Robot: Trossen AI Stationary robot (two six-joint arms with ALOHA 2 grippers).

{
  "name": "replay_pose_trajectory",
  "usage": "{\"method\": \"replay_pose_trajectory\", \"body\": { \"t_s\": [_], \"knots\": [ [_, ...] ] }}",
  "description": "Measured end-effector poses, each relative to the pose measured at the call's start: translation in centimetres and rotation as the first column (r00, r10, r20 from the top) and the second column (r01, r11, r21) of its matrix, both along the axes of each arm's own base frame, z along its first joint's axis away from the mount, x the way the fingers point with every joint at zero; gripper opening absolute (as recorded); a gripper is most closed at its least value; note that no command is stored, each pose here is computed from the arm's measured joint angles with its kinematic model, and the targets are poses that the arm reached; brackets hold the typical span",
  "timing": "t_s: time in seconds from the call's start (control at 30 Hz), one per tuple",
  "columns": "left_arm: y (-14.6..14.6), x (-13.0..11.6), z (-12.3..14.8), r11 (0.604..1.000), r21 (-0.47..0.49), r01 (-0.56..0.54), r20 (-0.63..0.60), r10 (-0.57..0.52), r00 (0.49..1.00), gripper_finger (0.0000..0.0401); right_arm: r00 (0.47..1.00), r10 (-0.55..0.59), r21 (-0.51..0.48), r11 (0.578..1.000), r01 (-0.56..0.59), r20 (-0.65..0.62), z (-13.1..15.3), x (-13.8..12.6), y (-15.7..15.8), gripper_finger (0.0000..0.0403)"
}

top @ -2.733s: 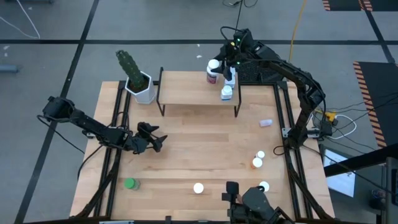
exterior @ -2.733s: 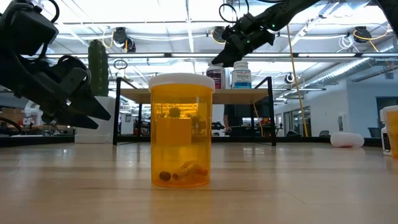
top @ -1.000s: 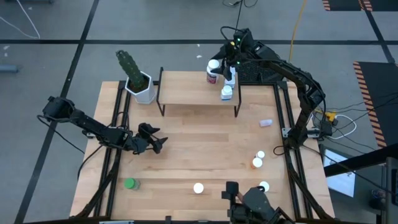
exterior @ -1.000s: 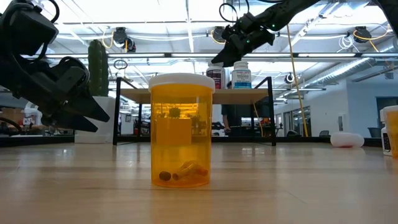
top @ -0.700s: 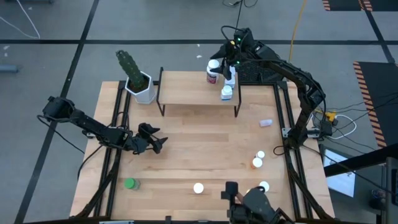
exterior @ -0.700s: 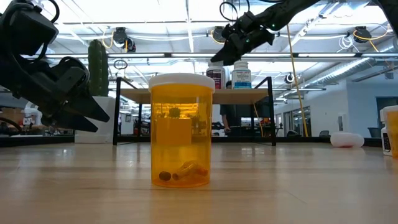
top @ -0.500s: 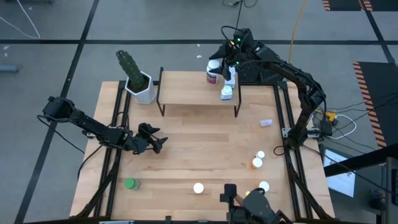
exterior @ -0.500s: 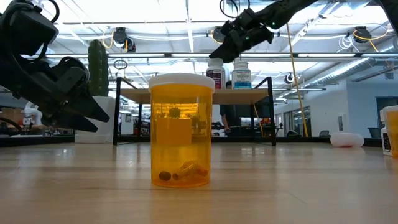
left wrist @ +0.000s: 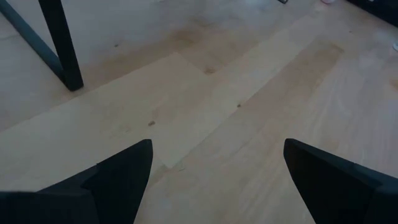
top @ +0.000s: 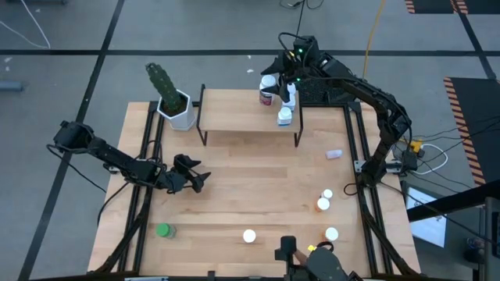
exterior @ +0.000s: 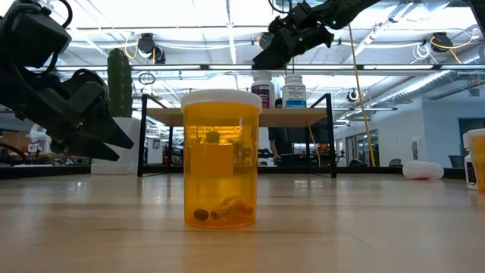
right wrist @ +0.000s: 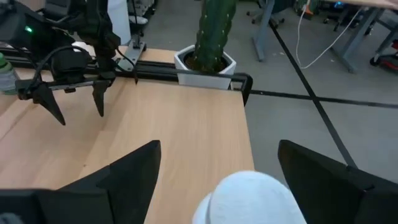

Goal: Pick and place medicine bottles onto shelf by color
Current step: Adjust the white and blue pill bottle on the shelf

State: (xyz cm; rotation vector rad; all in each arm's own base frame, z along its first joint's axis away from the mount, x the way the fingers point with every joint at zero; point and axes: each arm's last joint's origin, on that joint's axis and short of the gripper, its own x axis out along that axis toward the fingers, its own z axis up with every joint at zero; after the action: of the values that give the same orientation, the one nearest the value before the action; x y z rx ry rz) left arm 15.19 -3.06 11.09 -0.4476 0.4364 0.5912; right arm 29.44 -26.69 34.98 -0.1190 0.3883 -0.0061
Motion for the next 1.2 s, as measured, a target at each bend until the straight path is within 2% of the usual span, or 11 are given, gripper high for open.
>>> {"method": "replay_pose_trajectory", "body": {
  "t_s": [0.5, 1.2],
  "knots": [
    [0.0, 0.0, 0.0, 1.0, -0.007, -0.005, 0.004, 0.005, 1.0, 0.0365, 0.998, 0.037, -0.052, 0.998, -0.034, 0.059, 3.1, -0.6, 2.7, 0.032],
    [0.0, 0.0, 0.0, 1.0, -0.02, -0.005, 0.008, 0.005, 1.0, 0.0365, 0.954, 0.22, -0.195, 0.964, -0.182, 0.201, 8.6, -0.6, 10.5, 0.032]
  ]
}}
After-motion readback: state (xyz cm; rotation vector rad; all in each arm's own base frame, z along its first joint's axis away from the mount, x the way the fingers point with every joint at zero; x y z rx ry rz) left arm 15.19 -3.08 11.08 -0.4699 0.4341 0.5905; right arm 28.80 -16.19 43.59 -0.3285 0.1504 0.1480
